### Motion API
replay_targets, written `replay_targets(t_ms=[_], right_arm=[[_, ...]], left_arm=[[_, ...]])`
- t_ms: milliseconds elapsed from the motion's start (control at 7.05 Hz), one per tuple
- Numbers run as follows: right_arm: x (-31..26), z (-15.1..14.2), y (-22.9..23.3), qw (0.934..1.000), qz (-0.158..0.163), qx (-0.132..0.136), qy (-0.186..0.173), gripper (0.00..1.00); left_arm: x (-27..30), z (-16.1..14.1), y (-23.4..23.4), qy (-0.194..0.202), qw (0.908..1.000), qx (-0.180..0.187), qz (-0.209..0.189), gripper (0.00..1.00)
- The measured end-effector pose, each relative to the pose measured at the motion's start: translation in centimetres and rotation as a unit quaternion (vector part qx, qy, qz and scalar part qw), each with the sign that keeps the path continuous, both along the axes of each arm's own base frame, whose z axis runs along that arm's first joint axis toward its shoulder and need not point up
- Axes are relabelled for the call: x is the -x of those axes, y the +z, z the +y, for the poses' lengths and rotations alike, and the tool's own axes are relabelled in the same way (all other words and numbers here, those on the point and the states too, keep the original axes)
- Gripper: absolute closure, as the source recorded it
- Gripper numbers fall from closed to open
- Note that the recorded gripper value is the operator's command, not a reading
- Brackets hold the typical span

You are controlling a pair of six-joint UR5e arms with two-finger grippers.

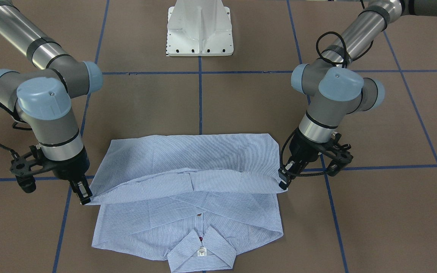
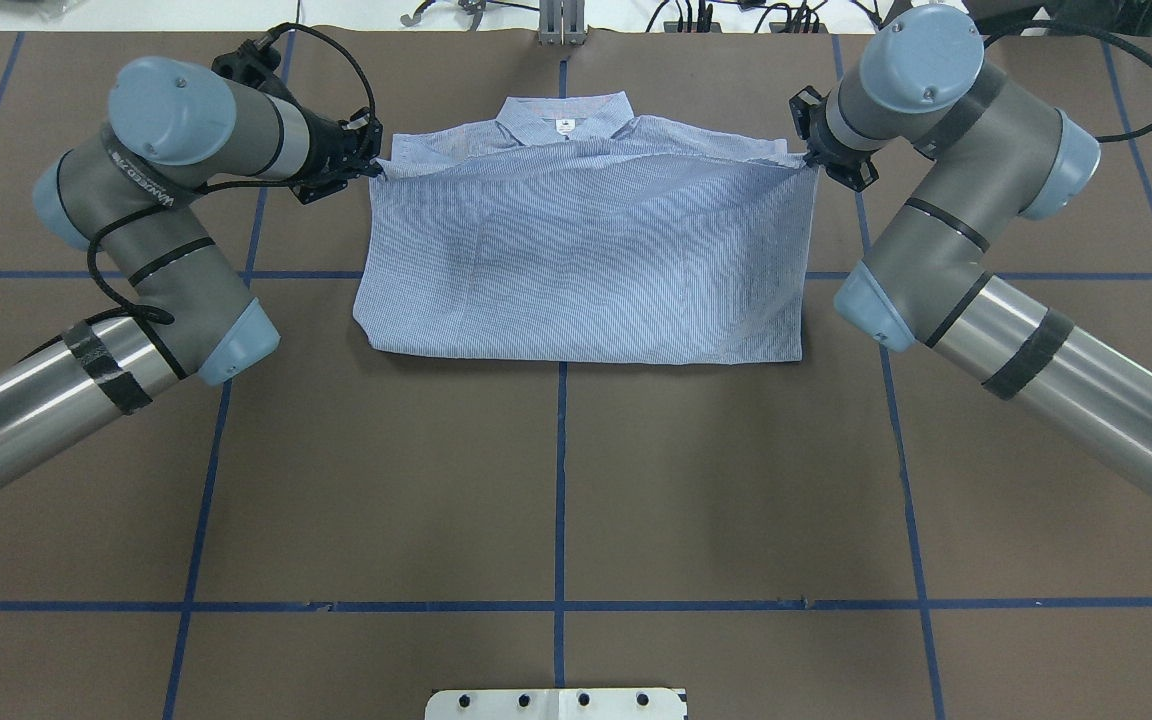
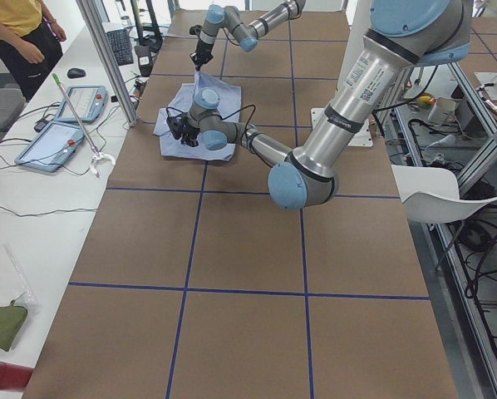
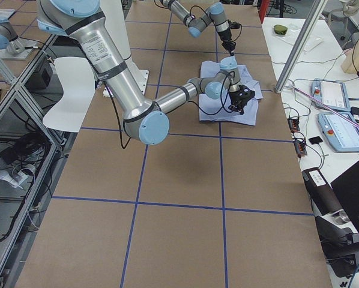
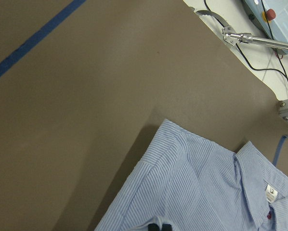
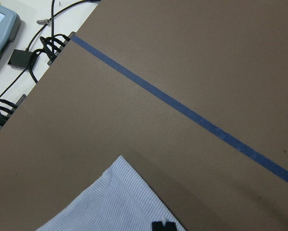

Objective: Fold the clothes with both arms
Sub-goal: 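Lift the hem with both grippers and fold it over toward the collar, then release the hem with both grippers and raise them away from the shirt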

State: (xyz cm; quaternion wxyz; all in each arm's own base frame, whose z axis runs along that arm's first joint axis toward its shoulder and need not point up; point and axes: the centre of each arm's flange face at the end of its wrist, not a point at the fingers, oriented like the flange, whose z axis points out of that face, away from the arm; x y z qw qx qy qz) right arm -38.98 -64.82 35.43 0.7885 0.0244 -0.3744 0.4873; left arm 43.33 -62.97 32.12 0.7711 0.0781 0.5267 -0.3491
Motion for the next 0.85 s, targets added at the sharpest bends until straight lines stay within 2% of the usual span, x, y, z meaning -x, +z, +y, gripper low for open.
replay_targets(t_ms=[142, 284, 425, 567, 709, 851], right_arm=[[0.9, -1.3, 0.4, 1.0, 0.005, -0.001, -0.003, 1.0], [1.6, -2.4, 1.5, 1.0, 0.006, -0.004, -0.004, 1.0], [2.1, -3.2, 3.1, 0.9999, 0.007, -0.011, -0.008, 0.46], [2.4, -3.7, 4.2, 0.9996, 0.01, -0.02, -0.015, 0.27], [2.4, -4.0, 4.1, 0.9994, 0.01, -0.027, -0.018, 0.02], [2.3, -4.4, 3.2, 0.9993, 0.006, -0.033, -0.017, 0.01]], left_arm=[[-0.9, -1.4, 0.2, -0.009, 0.9999, -0.006, -0.005, 0.96], [-1.7, -2.7, 0.4, -0.022, 0.9996, -0.011, -0.013, 0.35], [-2.4, -4.0, 1.0, -0.028, 0.9988, -0.024, -0.032, 0.25], [-2.7, -4.7, 1.5, -0.023, 0.9974, -0.042, -0.054, 0.24], [-2.7, -5.1, 1.7, -0.02, 0.9962, -0.052, -0.067, 0.24], [-2.5, -5.2, 1.5, -0.019, 0.9957, -0.058, -0.07, 0.25]])
